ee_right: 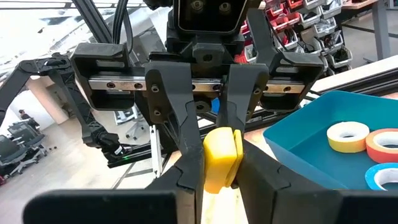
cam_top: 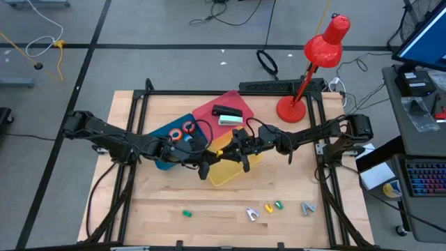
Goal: Pick and place Stapler, Stapler remover, tape
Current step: Put the left yellow stapler into the pink bin
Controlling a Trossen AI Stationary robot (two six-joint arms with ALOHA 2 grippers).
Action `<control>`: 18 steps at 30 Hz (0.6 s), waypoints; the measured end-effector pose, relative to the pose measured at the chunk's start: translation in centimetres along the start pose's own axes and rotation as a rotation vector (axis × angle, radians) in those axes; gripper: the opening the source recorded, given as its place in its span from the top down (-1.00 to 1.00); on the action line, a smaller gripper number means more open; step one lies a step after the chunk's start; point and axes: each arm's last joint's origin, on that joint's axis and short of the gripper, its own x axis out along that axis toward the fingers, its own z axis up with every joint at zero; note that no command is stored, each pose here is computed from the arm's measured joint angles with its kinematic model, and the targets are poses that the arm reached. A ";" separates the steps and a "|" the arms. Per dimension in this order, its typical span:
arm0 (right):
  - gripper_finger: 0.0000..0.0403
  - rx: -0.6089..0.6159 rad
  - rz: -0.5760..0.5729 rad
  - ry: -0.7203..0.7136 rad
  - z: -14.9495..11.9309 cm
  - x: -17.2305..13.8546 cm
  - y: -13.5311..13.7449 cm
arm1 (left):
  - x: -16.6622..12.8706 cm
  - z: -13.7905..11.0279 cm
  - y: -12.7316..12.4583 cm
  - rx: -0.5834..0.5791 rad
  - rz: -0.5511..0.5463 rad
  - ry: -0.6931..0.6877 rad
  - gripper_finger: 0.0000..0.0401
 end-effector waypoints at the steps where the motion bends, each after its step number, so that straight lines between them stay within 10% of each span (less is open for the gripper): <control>1: 0.69 -0.001 -0.001 -0.001 0.0 0.0 0.0 | 0.0 0.0 0.0 0.000 0.000 0.000 0.66; 11: 0.70 -0.050 -0.017 -0.008 0.1 0.0 -0.2 | 0.0 0.0 -0.1 0.014 -0.021 0.009 -0.04; 18: 0.70 -0.078 -0.071 -0.014 0.7 -0.5 -1.8 | -0.3 -2.1 0.8 -0.178 -0.016 0.329 -0.36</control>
